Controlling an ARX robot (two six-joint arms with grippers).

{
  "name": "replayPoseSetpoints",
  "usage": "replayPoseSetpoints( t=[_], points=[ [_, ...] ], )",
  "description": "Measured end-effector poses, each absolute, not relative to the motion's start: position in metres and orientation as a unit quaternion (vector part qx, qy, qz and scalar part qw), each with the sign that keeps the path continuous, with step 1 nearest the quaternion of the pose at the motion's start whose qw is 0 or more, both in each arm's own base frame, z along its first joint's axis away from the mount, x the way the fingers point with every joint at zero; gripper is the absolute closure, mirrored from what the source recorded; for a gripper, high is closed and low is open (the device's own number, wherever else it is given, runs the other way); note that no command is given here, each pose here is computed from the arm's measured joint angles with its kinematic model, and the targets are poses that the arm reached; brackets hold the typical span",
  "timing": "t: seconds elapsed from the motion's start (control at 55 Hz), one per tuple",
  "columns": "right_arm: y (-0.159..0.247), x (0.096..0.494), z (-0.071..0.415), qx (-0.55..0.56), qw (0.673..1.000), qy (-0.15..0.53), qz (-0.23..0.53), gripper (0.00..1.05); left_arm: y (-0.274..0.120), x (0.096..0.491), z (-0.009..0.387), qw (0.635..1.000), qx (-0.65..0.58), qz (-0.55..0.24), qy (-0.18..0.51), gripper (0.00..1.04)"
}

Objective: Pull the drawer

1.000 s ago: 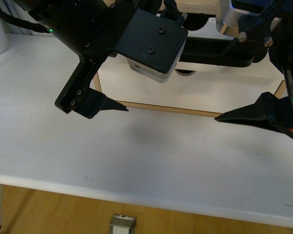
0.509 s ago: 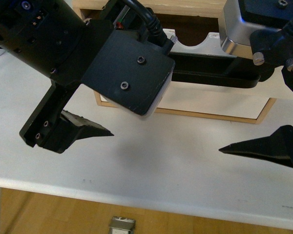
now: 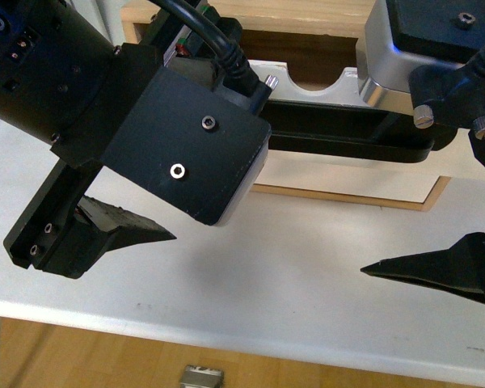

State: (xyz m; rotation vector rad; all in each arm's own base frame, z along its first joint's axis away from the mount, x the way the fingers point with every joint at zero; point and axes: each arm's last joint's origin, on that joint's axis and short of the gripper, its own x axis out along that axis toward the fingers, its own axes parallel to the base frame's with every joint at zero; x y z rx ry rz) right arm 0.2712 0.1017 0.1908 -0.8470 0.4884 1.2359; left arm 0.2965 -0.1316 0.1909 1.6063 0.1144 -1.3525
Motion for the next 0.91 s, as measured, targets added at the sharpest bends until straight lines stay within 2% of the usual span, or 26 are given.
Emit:
replayPoseSetpoints(
  t=[0.145,0.473,0.618,0.909],
  points=[
    [0.099,0.277,0.194,-0.387,0.713,0.196,0.550,0.09,-0.129,0.304,0.191,0.517,0.657,-0.547,0.036,0.06],
    [0.092,0.280,0.208,-0.387,0.729,0.175,0.537,0.09,-0.129,0.305,0.194,0.527,0.647,-0.550,0.042,0.06],
    [0.088,0.276,0.223,-0.391,0.742,0.156,0.521,0.09,-0.128,0.303,0.207,0.541,0.640,-0.544,0.030,0.06],
    [0.072,0.266,0.257,-0.389,0.794,0.105,0.455,0.09,-0.109,0.309,0.239,0.606,0.621,-0.497,-0.014,0.06]
  ],
)
